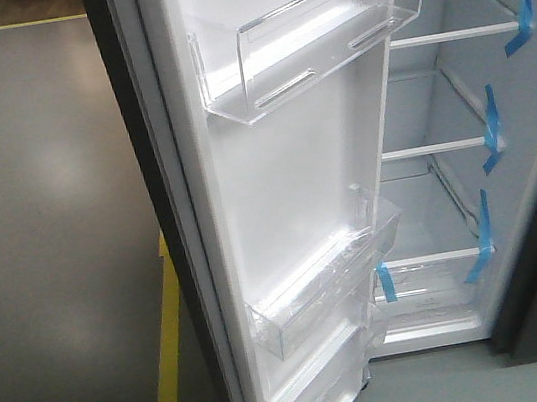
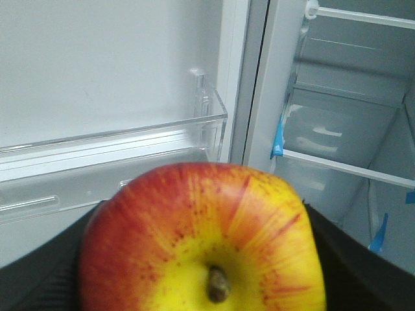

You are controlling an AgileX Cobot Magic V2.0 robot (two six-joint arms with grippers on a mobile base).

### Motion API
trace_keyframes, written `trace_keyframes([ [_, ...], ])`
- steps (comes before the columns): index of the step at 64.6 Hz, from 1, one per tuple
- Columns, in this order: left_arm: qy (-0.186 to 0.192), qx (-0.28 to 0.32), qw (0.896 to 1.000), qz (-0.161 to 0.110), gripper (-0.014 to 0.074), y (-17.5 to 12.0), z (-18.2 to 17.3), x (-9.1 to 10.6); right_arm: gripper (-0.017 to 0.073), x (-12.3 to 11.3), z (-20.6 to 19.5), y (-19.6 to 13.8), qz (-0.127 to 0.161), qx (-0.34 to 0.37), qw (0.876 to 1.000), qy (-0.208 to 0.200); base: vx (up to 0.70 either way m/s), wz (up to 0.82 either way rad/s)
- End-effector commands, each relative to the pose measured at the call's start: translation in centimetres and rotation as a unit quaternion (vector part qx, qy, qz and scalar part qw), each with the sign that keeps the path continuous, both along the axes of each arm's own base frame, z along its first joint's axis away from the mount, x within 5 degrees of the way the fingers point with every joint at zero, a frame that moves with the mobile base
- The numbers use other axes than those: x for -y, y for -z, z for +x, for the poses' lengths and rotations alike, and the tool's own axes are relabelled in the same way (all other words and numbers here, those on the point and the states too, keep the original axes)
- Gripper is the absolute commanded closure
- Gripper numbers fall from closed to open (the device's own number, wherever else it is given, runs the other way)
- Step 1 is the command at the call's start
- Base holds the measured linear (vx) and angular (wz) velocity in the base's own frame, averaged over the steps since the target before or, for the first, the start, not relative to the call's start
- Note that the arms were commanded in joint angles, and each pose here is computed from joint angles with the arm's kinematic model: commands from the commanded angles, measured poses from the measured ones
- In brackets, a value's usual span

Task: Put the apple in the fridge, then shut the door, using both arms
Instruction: 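Position the base in front of the fridge door's upper bin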

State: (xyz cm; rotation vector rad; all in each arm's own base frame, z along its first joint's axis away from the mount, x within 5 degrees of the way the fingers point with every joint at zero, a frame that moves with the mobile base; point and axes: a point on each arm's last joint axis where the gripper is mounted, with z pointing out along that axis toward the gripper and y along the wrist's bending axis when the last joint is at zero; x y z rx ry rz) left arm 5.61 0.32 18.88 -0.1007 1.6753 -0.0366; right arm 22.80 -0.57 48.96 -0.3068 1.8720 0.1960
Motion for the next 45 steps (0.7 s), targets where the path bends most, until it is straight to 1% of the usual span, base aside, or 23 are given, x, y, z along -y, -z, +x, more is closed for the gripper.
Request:
trace_keyframes([
  [1, 0.007, 0.029, 1.000, -0.004, 0.0600, 0.24, 0.04, 0.13, 0.0571, -0.09, -0.83, -1.96, 0.011, 0.057, 0.998, 0.011, 0.06, -0.01],
  [45, 0.007, 0.029, 1.000, -0.004, 0.0600, 0.24, 0.04, 0.13, 0.0571, -0.09, -0.83, -1.96, 0.011, 0.057, 0.998, 0.011, 0.05, -0.02],
])
